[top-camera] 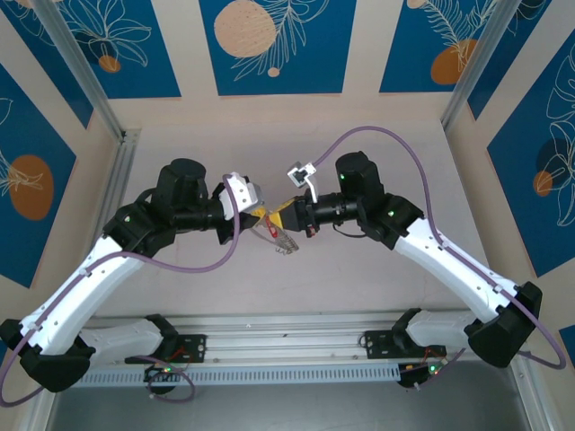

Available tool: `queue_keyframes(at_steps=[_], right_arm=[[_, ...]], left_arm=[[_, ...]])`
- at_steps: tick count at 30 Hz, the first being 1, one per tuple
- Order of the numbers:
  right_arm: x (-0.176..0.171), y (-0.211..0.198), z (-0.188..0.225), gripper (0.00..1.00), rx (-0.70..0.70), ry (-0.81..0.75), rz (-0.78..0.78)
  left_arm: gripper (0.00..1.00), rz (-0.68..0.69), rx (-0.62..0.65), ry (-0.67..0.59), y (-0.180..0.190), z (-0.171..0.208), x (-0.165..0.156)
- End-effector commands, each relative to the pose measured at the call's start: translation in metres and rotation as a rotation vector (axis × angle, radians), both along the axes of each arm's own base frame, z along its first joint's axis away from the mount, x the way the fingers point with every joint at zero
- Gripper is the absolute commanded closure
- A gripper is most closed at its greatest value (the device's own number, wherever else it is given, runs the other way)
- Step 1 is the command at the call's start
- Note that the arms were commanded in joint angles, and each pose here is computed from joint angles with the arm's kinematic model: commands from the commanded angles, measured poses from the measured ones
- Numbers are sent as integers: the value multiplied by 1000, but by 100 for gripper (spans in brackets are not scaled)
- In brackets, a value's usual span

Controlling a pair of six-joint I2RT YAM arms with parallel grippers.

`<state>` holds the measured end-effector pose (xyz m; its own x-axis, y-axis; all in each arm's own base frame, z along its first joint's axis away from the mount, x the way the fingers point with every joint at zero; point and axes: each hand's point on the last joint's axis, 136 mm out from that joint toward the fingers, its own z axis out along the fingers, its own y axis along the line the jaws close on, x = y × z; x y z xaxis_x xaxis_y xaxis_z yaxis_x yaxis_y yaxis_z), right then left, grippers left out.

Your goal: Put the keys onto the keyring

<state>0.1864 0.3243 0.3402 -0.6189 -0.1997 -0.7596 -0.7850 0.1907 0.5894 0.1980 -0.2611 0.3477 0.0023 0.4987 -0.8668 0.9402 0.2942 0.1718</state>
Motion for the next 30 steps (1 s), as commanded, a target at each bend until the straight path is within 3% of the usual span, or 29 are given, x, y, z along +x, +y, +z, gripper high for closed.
queue_keyframes(at_steps=[1, 30], right_arm=[[-1, 5, 3, 100, 9, -1, 3], [6, 2, 12, 100, -8, -44, -36]], left_arm=[[100, -34, -59, -57, -5, 24, -6], [100, -48, -42, -61, -2, 22, -13]])
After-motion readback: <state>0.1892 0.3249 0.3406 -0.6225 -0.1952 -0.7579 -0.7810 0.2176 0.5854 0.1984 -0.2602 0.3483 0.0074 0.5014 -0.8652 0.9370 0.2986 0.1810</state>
